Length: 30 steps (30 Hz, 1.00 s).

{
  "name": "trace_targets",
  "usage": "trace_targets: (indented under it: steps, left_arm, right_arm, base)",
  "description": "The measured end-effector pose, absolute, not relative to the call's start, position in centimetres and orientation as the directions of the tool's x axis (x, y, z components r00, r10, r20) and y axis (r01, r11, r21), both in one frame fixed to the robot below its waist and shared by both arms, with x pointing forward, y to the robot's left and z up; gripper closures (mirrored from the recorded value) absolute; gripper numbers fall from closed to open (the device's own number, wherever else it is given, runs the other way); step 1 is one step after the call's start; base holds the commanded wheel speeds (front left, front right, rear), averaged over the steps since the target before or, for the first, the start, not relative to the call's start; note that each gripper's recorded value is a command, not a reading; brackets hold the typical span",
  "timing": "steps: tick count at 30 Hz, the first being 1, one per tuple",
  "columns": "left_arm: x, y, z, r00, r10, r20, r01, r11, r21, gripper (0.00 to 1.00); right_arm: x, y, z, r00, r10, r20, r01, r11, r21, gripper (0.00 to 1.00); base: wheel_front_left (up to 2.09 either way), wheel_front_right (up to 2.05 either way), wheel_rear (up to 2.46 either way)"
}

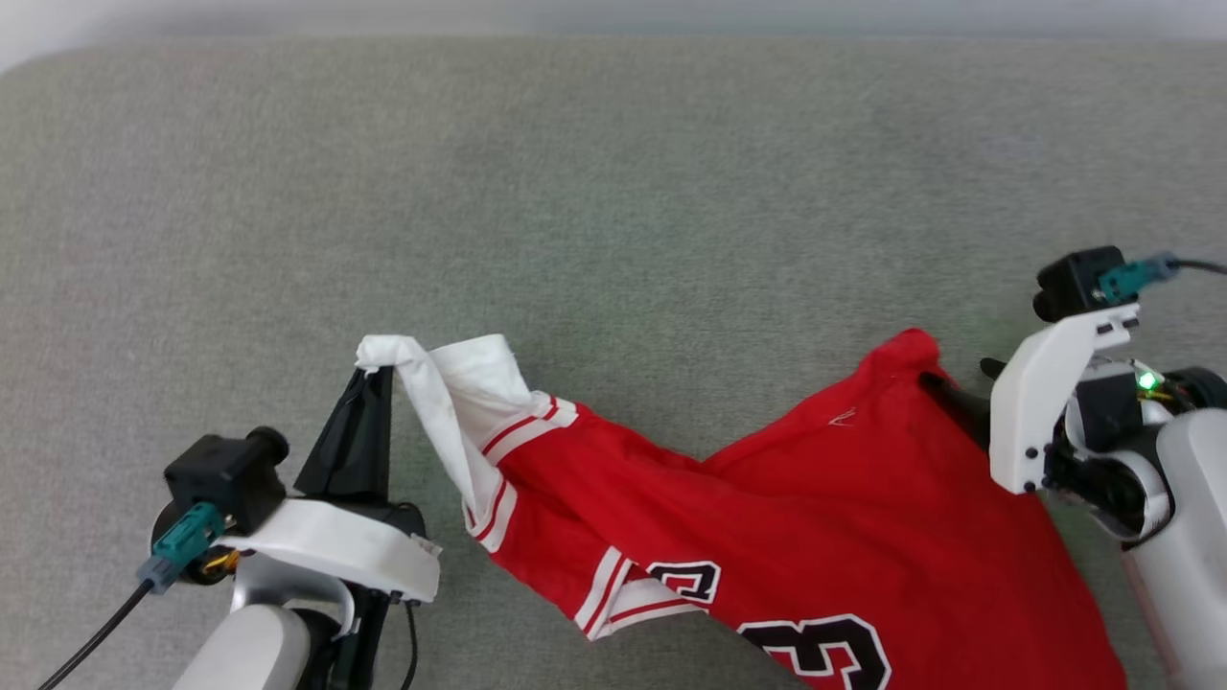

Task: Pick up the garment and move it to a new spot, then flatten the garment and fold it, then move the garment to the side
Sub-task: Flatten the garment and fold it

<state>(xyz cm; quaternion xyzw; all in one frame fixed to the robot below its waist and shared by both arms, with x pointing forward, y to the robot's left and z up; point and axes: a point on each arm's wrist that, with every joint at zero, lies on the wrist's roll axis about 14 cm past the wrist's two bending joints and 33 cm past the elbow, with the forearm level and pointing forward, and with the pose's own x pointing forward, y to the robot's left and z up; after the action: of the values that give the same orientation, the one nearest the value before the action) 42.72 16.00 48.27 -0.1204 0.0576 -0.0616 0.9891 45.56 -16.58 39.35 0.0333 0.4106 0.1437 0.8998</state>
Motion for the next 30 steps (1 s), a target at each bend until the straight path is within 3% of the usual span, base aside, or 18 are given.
trace_targets:
  steps: [9, 10, 11, 16, 21, 25, 30]
  left_arm:
    - [43.2, 17.1, 46.1, 0.985, -0.102, -0.139, 0.066, 0.967, -0.246, 1.0]
    - [43.1, 17.2, 46.0, 0.985, -0.098, -0.14, 0.061, 0.967, -0.245, 1.0]
    - [43.1, 17.3, 46.0, 0.985, -0.095, -0.142, 0.057, 0.967, -0.248, 1.0]
    - [43.0, 17.6, 46.5, 0.988, -0.084, -0.127, 0.051, 0.968, -0.248, 1.0]
    - [43.1, 18.9, 49.0, 0.997, -0.058, -0.047, 0.047, 0.975, -0.216, 1.0]
    - [43.5, 20.0, 52.1, 0.998, -0.04, 0.042, 0.047, 0.981, -0.188, 1.0]
    - [45.1, 20.0, 58.3, 0.976, -0.048, 0.213, 0.087, 0.98, -0.179, 1.0]
  right_arm:
    - [46.7, -14.1, 35.7, 0.386, 0.305, -0.871, -0.336, 0.925, 0.175, 0.0]
    - [46.6, -14.0, 35.6, 0.375, 0.305, -0.875, -0.339, 0.924, 0.177, 0.62]
    - [46.6, -13.9, 35.7, 0.37, 0.307, -0.877, -0.344, 0.922, 0.178, 1.0]
    - [46.4, -12.7, 36.7, 0.41, 0.347, -0.844, -0.37, 0.909, 0.193, 1.0]
    - [48.8, -12.5, 41.4, 0.636, 0.384, -0.67, -0.367, 0.914, 0.175, 1.0]
    - [50.4, -14.8, 46.1, 0.811, 0.332, -0.482, -0.298, 0.943, 0.149, 1.0]
    - [50.9, -16.9, 51.7, 0.929, 0.259, -0.265, -0.225, 0.962, 0.154, 1.0]
  base:
    - [0.0, 0.0, 0.0]
    - [0.0, 0.0, 0.0]
    - [0.0, 0.0, 0.0]
    - [0.0, 0.0, 0.0]
    - [0.0, 0.0, 0.0]
    - [0.0, 0.0, 0.0]
    - [0.0, 0.0, 0.0]
